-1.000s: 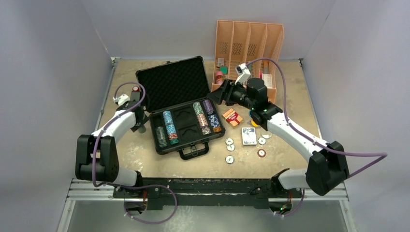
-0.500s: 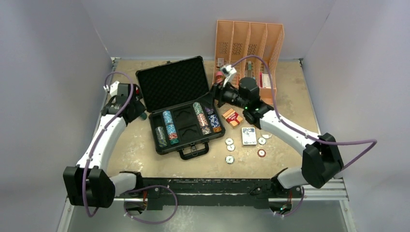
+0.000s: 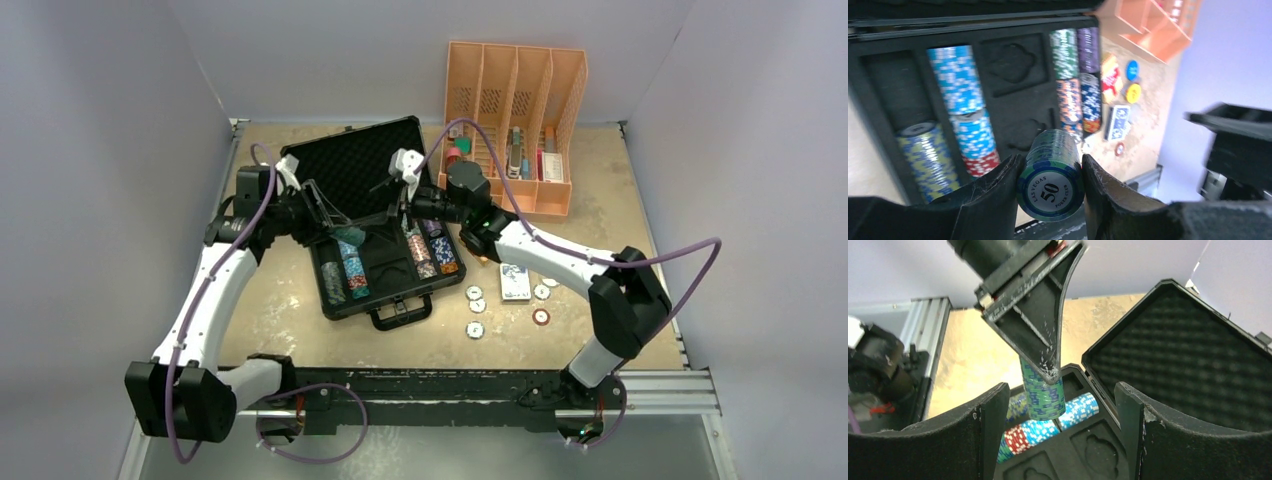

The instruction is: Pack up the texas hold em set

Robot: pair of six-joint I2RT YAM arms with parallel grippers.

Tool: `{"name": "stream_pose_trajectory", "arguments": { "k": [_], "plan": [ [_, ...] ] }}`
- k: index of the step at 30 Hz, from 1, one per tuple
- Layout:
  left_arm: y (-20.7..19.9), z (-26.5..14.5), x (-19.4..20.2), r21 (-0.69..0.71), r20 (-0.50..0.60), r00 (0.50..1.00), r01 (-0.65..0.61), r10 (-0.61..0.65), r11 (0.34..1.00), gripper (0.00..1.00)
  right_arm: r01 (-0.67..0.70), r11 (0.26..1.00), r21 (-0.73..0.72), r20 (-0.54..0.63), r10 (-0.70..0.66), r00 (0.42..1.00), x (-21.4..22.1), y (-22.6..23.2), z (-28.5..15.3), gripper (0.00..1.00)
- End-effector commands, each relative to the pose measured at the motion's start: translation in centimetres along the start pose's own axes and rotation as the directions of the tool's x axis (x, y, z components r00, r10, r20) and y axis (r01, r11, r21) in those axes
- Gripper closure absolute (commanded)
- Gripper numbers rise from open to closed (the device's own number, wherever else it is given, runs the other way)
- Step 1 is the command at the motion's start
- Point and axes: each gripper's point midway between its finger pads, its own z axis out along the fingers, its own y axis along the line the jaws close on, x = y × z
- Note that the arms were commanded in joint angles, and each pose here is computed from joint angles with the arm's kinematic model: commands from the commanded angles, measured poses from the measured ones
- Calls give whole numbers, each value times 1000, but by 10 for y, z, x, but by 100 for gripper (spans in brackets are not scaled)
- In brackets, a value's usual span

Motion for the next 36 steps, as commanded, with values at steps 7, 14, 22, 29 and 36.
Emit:
{"name": "stream_pose_trajectory", "arguments": {
  "k": [7,14,22,29,36],
  "plan": [
    [-77,-35,0,354,69,987,-163,149,921,76,231,956,-182,-26,-240,970,4,17,4,20],
    [-80,-35,1,369,66,986,-168,154,914,76,205,951,-230,-66,-226,972,23,22,7,32],
    [-72,-28,-1,338,68,985,-170,157,926,75,158,952,-261,-42,-175,984,21,28,16,62],
    [-64,-26,-9,286,110,985,-157,130,945,52,121,964,-237,8,-122,992,8,31,16,90],
    [-47,-47,-61,21,315,930,-205,189,978,36,-6,992,-129,43,11,999,-5,29,13,100]
  ]
}}
